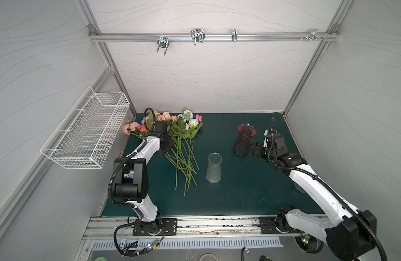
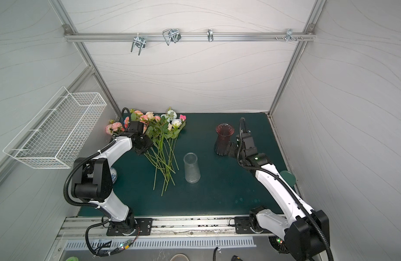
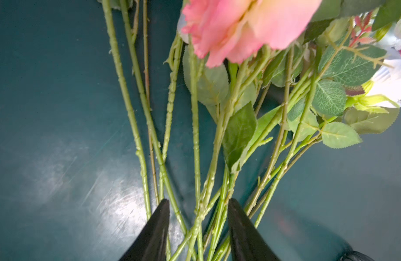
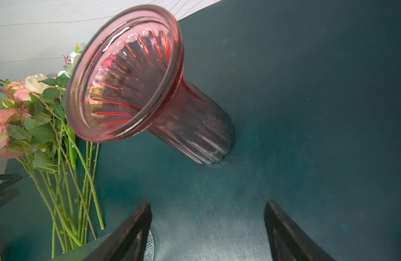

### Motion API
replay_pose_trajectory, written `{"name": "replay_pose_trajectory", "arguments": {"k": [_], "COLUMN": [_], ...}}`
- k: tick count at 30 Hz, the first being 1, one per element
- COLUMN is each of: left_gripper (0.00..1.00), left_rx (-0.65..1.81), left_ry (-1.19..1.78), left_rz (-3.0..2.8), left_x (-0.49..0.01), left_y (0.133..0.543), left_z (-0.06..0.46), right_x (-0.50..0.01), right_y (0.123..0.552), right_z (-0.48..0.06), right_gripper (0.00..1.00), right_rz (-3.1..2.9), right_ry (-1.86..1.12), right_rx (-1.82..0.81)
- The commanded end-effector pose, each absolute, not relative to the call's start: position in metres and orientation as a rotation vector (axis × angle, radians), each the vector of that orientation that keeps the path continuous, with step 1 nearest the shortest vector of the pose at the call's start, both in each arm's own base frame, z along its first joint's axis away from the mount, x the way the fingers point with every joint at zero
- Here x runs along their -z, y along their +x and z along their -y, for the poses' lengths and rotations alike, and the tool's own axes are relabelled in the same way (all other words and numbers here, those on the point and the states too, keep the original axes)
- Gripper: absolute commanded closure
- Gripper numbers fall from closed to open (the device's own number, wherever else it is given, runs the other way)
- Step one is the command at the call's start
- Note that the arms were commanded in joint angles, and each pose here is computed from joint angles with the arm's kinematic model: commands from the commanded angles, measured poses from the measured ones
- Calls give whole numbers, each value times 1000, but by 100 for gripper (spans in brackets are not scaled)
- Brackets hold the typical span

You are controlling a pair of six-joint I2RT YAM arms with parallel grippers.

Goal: Arrange flowers in a vase
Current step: Pick up the flower from the flowers.

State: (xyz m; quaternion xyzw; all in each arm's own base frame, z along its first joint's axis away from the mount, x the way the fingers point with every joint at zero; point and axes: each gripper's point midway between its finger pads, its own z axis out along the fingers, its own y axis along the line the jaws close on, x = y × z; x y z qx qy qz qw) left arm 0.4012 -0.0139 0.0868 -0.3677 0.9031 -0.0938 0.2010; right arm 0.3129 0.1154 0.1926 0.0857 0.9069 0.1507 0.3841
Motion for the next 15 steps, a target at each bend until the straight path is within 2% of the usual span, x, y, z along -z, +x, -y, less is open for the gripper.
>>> {"name": "replay_pose_trajectory", "arguments": {"k": [1,11,15], "left_gripper": [59,65,74], "left_rx": [273,134,110], "left_ry": [-981,-975,-967], "left_rz": [-2479,-2542,-2556], "left_x": [-95,-77,-71], "left_y": [426,430,429], "left_z": [13,2,1], "right_x": [-190,-193,-195], "right_y": [310,309,309], "right_z": [-116,-113,-112], "right_gripper": [20,20,20], "right_rz": [-2329,-2324,-2319], "right_ry": [197,204,207], "right_rx": [-373,-356,-352]}}
